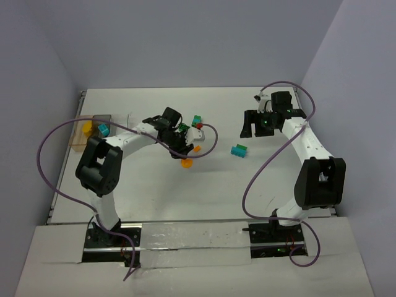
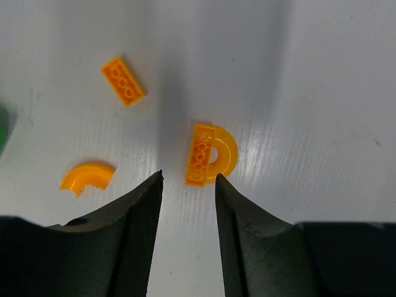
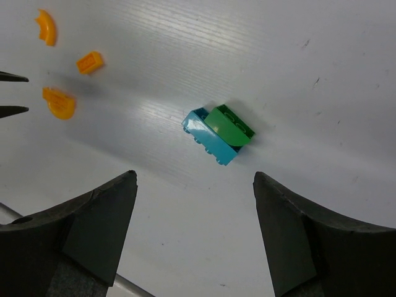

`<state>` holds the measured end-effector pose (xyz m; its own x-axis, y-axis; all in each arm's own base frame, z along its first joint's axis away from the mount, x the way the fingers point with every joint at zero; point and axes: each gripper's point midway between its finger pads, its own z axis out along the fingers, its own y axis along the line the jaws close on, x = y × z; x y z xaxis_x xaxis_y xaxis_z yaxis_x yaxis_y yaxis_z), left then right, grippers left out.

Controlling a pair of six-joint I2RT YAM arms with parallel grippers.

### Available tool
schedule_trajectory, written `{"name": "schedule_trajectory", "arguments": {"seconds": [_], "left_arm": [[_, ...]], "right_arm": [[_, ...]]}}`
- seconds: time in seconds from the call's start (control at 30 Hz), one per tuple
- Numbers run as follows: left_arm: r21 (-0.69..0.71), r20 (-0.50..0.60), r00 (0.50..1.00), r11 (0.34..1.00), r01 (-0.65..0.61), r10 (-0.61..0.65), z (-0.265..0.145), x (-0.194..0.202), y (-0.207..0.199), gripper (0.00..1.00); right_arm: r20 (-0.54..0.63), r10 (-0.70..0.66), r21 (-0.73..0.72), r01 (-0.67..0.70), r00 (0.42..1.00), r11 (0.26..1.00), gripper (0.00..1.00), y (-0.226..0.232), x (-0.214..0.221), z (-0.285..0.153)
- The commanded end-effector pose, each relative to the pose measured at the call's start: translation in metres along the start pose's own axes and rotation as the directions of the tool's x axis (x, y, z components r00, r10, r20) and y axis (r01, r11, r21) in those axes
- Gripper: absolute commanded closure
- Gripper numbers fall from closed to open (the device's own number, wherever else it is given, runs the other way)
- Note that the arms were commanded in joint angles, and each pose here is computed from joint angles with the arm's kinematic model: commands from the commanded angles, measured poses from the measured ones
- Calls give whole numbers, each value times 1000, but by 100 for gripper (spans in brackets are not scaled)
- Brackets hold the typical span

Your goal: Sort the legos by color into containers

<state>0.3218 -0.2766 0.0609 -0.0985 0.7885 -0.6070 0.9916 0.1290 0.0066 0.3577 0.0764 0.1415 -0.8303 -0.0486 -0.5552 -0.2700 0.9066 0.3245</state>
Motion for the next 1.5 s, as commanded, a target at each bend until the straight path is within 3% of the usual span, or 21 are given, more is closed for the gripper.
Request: {"name": "schedule_trajectory", "arguments": {"seconds": [0.0,0.43,1.0,1.23,1.47], "left_arm": [[87,51,992,989,-120,116,7,-4,-13,52],[151,58,972,961,-234,227,23,-4,-8,47],[109,-5,981,976,-191,193,39,9,2,55],[62,-32,975,974,-216,218,47,12,3,61],[27,-113,962,969,-246,247,57,28,-3,87]], "right_arm": [[22,5,-20,-5,1000,1000,17,4,-10,-7],[10,8,-37,-8,1000,999,17,7,-8,-6],[12,31,-30,-30,999,999,17,-4,-6,-8],[14,31,-28,-31,999,999,17,-5,-8,-8],[9,35,-30,-34,999,999,17,-6,-7,-8]]}}
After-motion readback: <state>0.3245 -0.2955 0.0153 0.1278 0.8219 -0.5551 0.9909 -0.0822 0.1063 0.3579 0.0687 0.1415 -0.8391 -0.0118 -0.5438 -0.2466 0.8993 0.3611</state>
